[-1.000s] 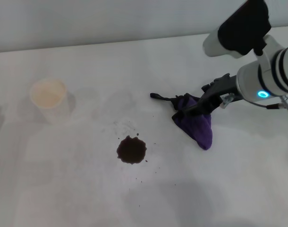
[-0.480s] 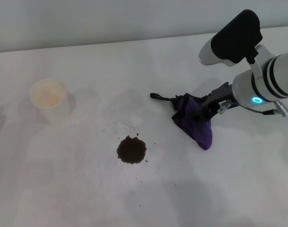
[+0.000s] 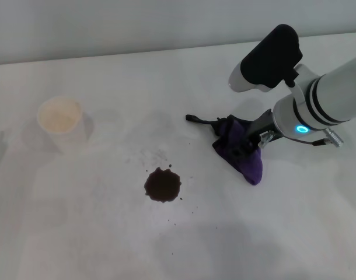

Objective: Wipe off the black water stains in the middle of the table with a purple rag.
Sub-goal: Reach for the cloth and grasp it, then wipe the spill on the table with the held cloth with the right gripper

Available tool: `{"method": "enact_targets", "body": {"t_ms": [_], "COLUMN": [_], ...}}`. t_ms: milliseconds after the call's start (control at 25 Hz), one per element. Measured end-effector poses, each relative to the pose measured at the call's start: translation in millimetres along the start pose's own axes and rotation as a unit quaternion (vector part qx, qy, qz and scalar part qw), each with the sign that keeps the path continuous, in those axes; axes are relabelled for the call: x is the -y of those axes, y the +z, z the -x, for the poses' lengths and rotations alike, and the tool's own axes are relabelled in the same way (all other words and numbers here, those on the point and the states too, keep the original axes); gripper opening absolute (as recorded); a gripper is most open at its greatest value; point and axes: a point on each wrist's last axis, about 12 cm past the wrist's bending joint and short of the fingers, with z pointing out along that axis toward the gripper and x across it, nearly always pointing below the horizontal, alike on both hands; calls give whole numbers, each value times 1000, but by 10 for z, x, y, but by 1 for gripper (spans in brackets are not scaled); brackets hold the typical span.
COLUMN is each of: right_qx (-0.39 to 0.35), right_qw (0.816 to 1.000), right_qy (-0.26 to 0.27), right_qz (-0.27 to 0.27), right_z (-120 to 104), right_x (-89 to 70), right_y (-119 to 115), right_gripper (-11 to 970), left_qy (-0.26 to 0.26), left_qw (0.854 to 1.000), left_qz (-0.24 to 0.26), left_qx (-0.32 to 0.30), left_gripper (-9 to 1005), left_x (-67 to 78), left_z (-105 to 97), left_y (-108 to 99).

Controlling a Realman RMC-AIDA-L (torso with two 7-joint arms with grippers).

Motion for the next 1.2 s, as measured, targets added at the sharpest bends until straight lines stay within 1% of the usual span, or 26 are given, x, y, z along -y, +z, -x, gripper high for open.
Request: {"method": "enact_targets", "body": {"t_ms": [240, 360, 560, 640, 720, 800, 880, 1000, 1120, 1200], "right_qx": [4, 4, 4, 11, 22, 30, 35, 38, 47, 54], "right_qw": [1000, 1000, 1000, 1000, 1000, 999, 998, 993, 987, 984], "right_qy": [2, 2, 5, 6, 3, -6, -32, -75, -95, -102], "right_qz": [-1, -2, -4, -2, 7, 21, 43, 77, 118, 133], "right_z": [13, 13, 17, 38, 88, 149, 220, 326, 416, 457], "right_x": [13, 16, 28, 19, -22, -92, -224, -488, -715, -813], "right_y": [-18, -18, -13, -36, -91, -167, -257, -322, -292, -222], "right_gripper": [527, 287, 122, 119, 115, 112, 112, 112, 113, 113], "left_qy": [0, 0, 1, 1, 4, 6, 6, 6, 6, 6], "left_qw": [1000, 1000, 1000, 1000, 1000, 1000, 1000, 1000, 1000, 1000], "left_qz": [0, 0, 1, 2, 3, 4, 4, 4, 4, 3], "left_qx": [0, 0, 1, 1, 1, 1, 1, 1, 2, 2], "left_gripper": [885, 885, 885, 886, 886, 886, 885, 885, 886, 886], "left_x": [-6, -6, -11, -18, -32, -42, -44, -44, -41, -37], "left_z": [3, 3, 8, 11, 15, 17, 18, 18, 21, 23], "left_y": [0, 0, 5, 5, 2, 0, -1, 0, 8, 16]}}
